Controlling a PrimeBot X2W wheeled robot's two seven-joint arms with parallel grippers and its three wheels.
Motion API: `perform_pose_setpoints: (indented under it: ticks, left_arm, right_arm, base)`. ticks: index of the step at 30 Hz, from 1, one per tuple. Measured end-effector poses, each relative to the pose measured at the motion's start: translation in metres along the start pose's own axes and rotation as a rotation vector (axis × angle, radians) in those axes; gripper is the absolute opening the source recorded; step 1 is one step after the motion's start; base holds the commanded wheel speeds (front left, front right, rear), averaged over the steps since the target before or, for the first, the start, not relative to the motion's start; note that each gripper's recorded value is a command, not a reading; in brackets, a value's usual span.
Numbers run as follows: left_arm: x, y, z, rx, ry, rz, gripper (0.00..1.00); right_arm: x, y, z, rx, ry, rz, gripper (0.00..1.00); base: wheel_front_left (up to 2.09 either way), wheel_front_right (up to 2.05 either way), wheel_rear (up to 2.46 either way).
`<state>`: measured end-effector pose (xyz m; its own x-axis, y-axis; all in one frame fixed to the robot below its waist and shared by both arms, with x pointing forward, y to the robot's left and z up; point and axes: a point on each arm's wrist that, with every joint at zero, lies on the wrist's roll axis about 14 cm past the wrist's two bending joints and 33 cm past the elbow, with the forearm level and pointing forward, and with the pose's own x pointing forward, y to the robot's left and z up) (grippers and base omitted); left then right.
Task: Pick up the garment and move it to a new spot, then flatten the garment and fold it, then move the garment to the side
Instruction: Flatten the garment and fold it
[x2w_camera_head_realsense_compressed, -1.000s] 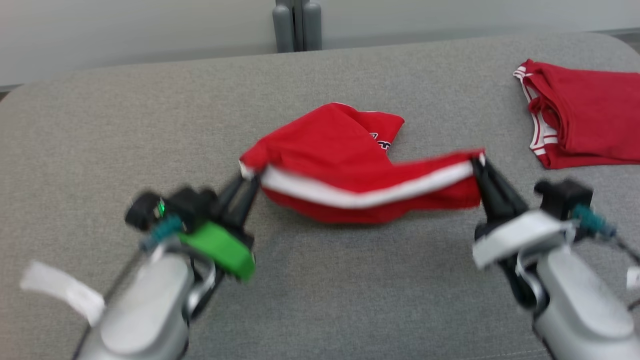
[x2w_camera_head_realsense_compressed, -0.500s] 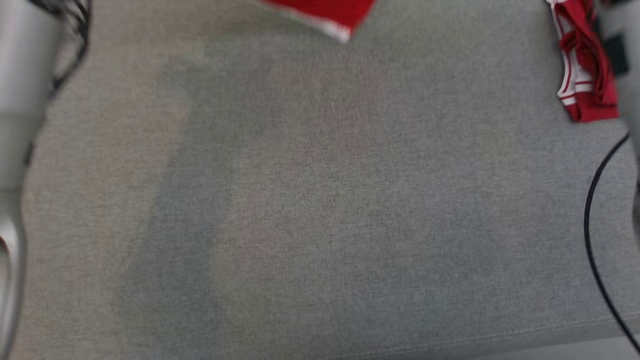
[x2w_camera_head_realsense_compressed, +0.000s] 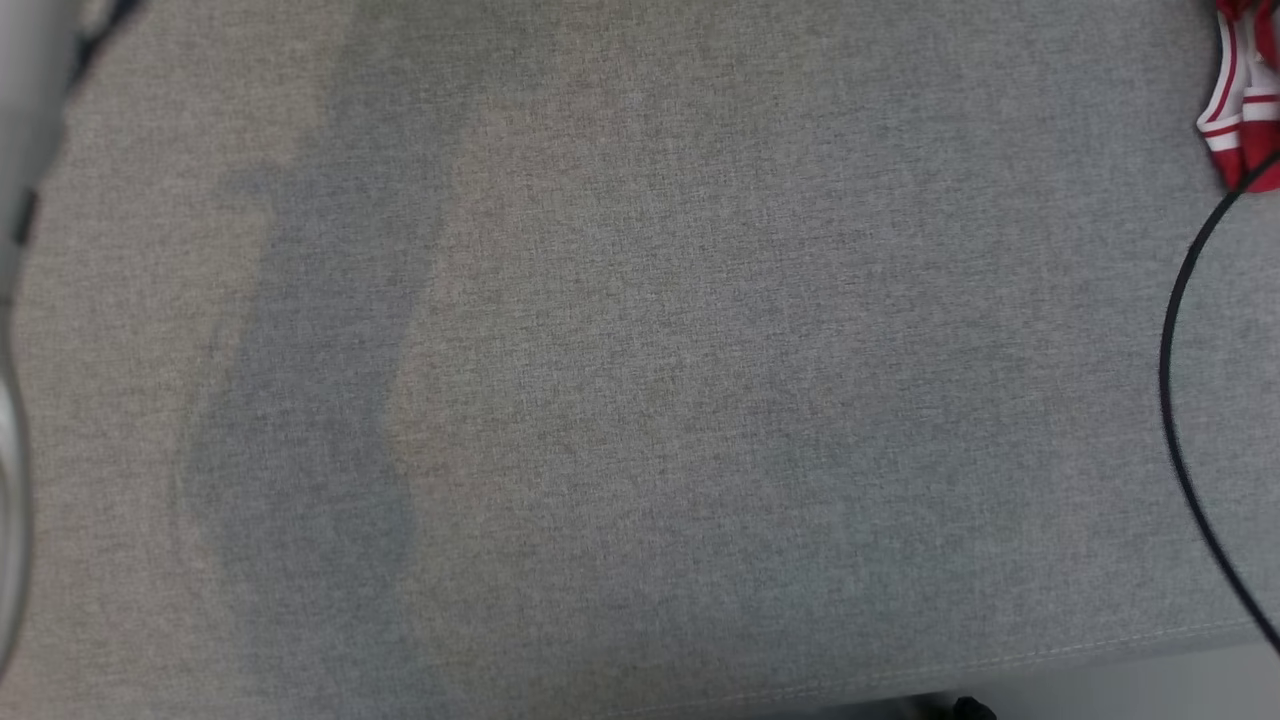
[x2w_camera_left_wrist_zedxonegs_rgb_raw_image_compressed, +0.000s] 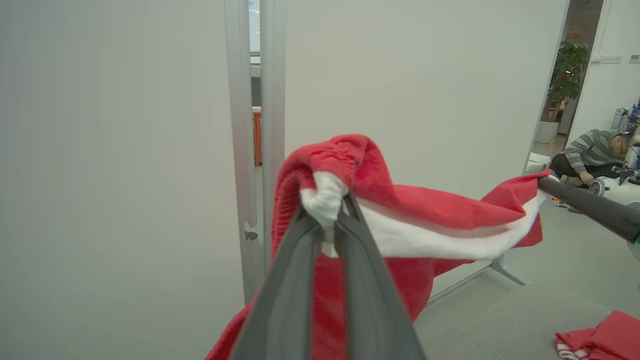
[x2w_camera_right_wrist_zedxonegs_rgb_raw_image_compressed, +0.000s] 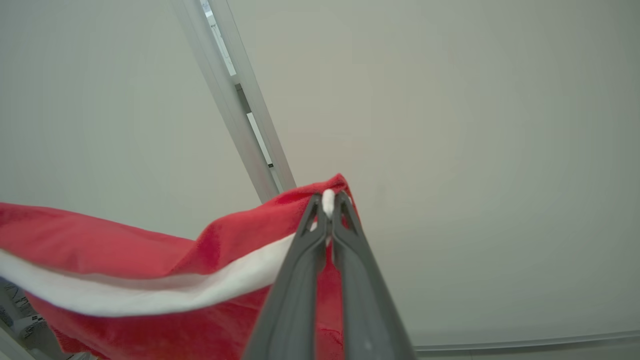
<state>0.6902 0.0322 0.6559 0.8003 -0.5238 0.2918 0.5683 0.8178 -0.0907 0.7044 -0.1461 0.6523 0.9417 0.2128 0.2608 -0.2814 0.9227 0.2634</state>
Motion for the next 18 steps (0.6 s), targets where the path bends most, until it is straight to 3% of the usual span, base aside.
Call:
perform_pose_setpoints:
  ticks: [6, 12, 18]
  left_arm:
    - [-0.051, -0.009, -0.057, -0.111, 0.09, 0.015, 0.0]
    - [-0.12, -0.028, -0.097, -0.186, 0.172, 0.072, 0.0]
    - [-0.202, -0.071, -0.123, -0.232, 0.255, 0.122, 0.0]
  right_arm:
    - [-0.048, 0.0, -0.053, 0.025, 0.103, 0.018, 0.0]
    - [-0.13, -0.017, -0.097, 0.074, 0.224, -0.019, 0.0]
    - [-0.221, -0.025, -0.123, 0.164, 0.319, -0.092, 0.0]
  base:
    - [0.0, 0.0, 0.0]
    - [0.0, 0.0, 0.0]
    - [0.0, 0.0, 0.0]
